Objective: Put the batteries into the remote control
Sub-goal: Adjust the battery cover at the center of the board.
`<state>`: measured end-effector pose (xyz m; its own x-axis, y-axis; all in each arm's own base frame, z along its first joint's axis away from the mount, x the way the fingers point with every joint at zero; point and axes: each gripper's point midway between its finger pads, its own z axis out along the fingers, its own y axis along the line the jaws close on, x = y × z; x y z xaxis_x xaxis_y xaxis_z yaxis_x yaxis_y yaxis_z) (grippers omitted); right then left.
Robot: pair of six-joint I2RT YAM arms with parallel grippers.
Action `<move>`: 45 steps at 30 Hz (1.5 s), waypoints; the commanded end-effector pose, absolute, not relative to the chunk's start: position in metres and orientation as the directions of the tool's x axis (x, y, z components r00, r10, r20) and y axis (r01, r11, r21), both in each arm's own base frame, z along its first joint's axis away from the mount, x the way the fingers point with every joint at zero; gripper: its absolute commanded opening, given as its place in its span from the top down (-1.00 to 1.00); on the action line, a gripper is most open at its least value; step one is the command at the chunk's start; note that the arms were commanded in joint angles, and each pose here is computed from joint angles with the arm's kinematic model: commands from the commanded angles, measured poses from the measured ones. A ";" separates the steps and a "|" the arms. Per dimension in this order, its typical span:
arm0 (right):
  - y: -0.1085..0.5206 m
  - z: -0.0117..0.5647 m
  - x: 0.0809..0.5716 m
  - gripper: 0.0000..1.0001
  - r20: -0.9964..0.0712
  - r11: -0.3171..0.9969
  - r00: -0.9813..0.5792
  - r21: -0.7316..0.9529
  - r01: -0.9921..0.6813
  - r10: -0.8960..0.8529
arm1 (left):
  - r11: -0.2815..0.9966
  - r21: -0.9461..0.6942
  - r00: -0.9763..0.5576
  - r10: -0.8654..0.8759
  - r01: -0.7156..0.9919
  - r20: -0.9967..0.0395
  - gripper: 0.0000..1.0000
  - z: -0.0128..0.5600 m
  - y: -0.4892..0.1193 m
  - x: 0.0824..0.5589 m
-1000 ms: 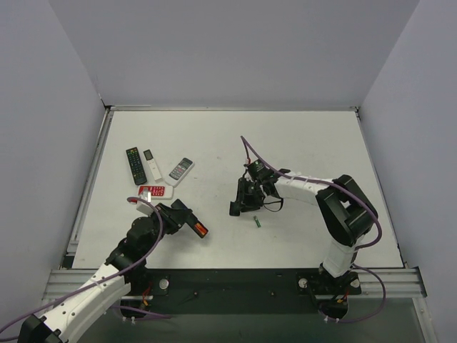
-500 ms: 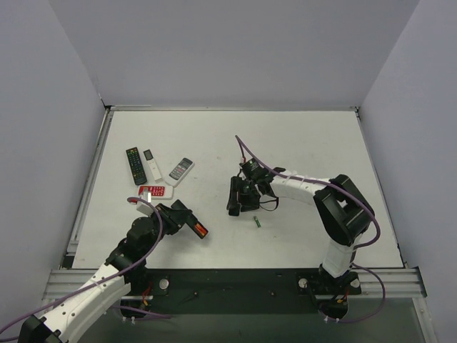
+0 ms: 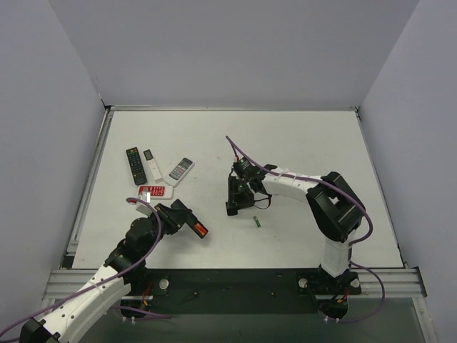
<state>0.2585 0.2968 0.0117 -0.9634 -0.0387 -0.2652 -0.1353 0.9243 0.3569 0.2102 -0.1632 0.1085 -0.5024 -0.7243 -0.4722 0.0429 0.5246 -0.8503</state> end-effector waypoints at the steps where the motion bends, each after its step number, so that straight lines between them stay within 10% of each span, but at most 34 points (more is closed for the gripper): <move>1: 0.265 -0.029 0.237 0.26 -0.168 0.974 -0.981 0.186 -0.130 -0.099 | 0.521 -0.853 -0.508 -0.725 0.038 -0.465 1.00 0.102 -0.162 0.208; 11: 0.264 -0.042 0.228 0.29 -0.144 0.967 -0.961 0.067 -0.247 -0.236 | 0.521 -0.853 -0.509 -0.726 0.033 -0.463 1.00 0.100 -0.162 0.208; 18: 0.256 -0.034 0.236 1.00 -0.185 0.943 -0.926 -0.031 -0.330 -0.330 | 0.521 -0.853 -0.507 -0.727 0.031 -0.463 1.00 0.101 -0.161 0.207; 24: 0.220 0.010 0.281 1.00 -0.309 0.867 -0.825 -0.327 -0.375 -0.474 | 0.523 -0.852 -0.506 -0.727 0.030 -0.464 1.00 0.101 -0.160 0.207; 33: 0.150 0.076 0.332 1.00 -0.218 0.503 -0.700 -0.834 -0.228 -0.680 | 0.551 -0.834 -0.504 -0.728 -0.028 -0.464 1.00 0.096 -0.151 0.203; 45: 0.163 0.088 0.338 1.00 -0.104 0.220 -0.624 -0.969 -0.110 -0.774 | 0.553 -0.833 -0.477 -0.740 -0.032 -0.473 1.00 0.107 -0.142 0.199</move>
